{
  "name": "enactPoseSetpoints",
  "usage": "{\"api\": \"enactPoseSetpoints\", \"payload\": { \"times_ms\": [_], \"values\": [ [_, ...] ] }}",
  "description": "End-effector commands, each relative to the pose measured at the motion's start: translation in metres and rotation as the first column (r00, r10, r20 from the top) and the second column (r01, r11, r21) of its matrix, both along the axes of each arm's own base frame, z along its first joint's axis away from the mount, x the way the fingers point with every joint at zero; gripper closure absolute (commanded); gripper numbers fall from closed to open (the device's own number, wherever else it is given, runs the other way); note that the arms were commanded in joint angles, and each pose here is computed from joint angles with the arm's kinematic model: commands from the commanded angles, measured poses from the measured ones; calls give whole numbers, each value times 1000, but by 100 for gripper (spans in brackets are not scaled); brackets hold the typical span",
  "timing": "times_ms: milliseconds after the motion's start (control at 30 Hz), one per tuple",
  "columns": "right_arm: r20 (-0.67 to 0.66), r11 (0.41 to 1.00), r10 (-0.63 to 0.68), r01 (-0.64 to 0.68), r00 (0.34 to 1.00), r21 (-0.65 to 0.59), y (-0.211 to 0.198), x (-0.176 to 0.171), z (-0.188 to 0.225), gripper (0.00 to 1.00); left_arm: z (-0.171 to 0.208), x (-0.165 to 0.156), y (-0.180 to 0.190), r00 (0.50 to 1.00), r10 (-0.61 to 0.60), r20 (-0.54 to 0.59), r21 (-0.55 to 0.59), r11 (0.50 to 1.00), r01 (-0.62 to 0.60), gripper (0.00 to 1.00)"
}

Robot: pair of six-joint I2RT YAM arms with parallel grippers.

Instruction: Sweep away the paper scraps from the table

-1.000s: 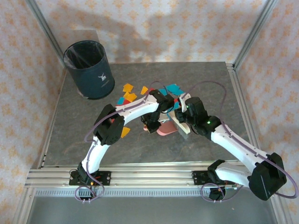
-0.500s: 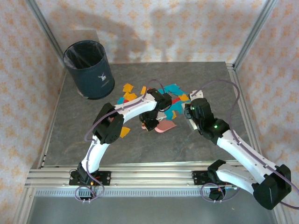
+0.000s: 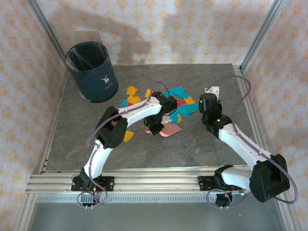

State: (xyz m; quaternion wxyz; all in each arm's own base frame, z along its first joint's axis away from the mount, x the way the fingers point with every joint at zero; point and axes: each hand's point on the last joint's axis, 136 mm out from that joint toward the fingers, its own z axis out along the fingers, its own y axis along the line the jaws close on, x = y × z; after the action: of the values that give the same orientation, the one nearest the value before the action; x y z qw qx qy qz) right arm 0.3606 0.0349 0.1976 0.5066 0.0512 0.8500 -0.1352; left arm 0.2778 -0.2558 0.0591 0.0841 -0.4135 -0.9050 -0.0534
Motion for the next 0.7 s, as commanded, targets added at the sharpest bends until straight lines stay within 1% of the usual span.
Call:
{"api": "enactPoseSetpoints", "payload": {
  "times_ms": [0, 167, 233, 400, 500, 667],
  "values": [
    [105, 1000, -19, 20, 994, -14, -5, 28, 27, 100, -1, 3, 1, 1000, 14, 3, 11, 1000, -14, 100],
    [86, 998, 59, -55, 995, -43, 6, 48, 20, 100, -2, 3, 0, 1000, 15, 2, 6, 1000, -15, 100],
    [62, 993, 110, -107, 992, -50, 16, 56, 13, 100, -3, 3, -1, 1000, 16, 2, 2, 1000, -16, 100],
    [3, 977, 212, -212, 977, -31, 37, 68, -3, 100, -5, 3, -2, 1000, 24, 4, -6, 1000, -23, 100],
    [-22, 958, 286, -286, 958, -4, 50, 68, -11, 100, -7, 4, -3, 1000, 24, 3, -7, 1000, -24, 100],
    [-90, 920, 392, -388, 916, 53, 68, 54, -26, 100, -8, 5, -4, 1000, 26, 7, -9, 1000, -26, 100]
  ]
}}
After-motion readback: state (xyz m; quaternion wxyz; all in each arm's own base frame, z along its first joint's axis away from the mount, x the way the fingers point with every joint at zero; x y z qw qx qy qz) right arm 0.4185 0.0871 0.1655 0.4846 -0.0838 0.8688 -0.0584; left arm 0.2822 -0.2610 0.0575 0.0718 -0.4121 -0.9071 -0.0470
